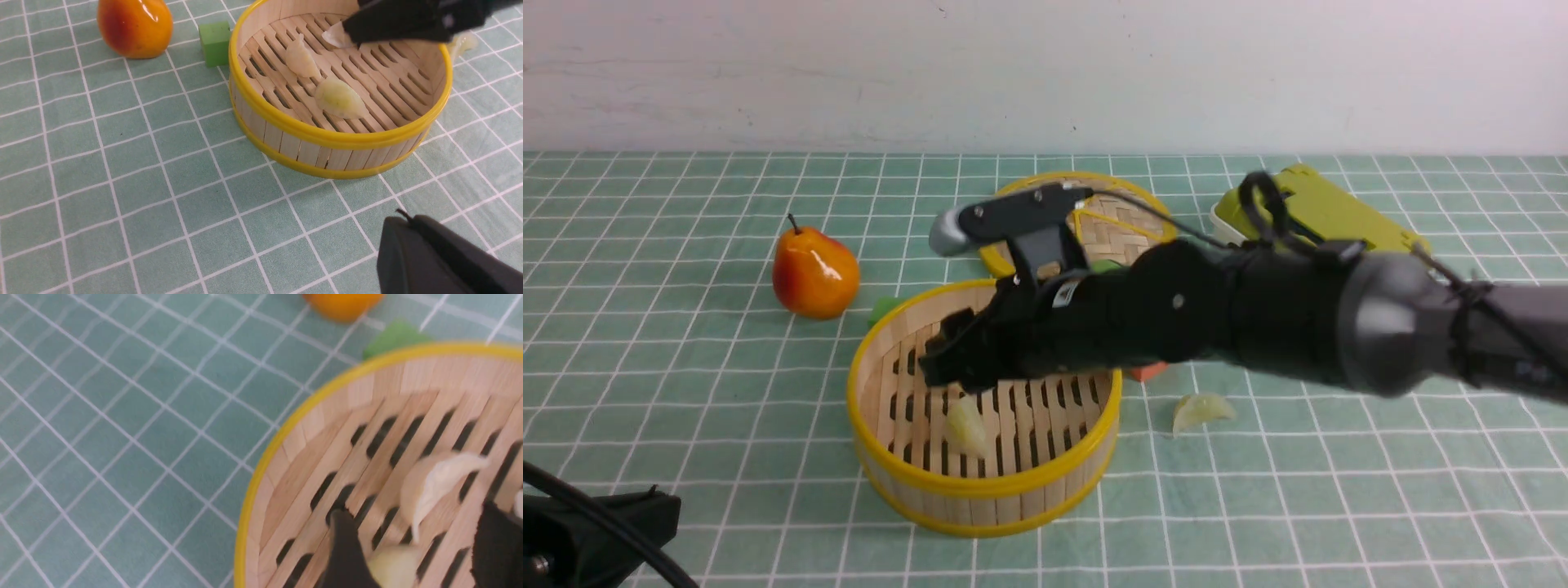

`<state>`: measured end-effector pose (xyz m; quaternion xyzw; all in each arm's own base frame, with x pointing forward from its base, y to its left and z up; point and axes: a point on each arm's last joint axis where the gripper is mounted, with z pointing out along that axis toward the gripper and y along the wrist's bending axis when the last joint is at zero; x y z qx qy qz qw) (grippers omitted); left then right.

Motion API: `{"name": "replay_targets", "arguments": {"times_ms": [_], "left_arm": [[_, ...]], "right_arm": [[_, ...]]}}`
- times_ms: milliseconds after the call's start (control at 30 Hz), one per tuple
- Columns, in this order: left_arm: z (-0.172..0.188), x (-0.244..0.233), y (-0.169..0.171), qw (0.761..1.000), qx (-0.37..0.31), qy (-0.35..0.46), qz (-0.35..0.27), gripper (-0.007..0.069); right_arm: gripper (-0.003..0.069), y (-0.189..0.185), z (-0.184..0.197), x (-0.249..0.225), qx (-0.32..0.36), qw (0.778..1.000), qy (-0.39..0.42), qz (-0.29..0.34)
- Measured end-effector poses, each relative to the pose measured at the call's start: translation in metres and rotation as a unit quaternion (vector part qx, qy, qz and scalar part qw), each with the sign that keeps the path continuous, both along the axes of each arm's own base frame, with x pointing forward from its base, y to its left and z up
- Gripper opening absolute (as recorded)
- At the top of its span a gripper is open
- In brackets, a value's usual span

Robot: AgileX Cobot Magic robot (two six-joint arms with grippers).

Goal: Put the dumplings into the steamer on the table with the blue tablecloth.
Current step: 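Place the dumpling in the bamboo steamer basket with the right gripper, then reach for and grasp a dumpling lying on the table beside the steamer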

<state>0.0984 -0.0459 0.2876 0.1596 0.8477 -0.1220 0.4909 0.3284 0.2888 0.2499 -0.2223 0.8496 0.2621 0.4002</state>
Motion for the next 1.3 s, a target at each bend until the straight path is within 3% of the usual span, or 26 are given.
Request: {"name": "replay_targets", "arguments": {"times_ms": [133, 367, 700, 967, 1200, 1300], "left_arm": [[0.0, 0.0, 0.0, 1.0, 0.0, 0.0, 0.0, -0.0014], [0.0, 0.0, 0.0, 1.0, -0.001, 0.001, 0.0, -0.0011], [0.0, 0.0, 0.0, 1.0, 0.0, 0.003, 0.0, -0.0003], [-0.001, 0.0, 0.0, 1.0, 0.0, 0.004, 0.0, 0.0], [-0.001, 0.0, 0.0, 1.0, 0.001, 0.006, 0.0, 0.0006], [-0.001, -0.001, 0.0, 1.0, 0.001, 0.006, 0.0, 0.0008]], "right_arm": [[0.0314, -0.025, 0.022, 0.026, -0.013, 1.0, 0.024, 0.008], [-0.0001, -0.041, 0.002, 0.069, -0.09, 0.994, 0.053, 0.032], [-0.0018, -0.038, -0.04, 0.095, -0.199, 0.978, 0.025, 0.057], [-0.0015, -0.038, -0.041, 0.088, -0.2, 0.975, 0.074, 0.067], [-0.0013, -0.036, -0.005, 0.078, -0.168, 0.978, 0.09, 0.082], [-0.001, -0.044, 0.023, 0.072, -0.194, 0.975, 0.061, 0.093]]}}
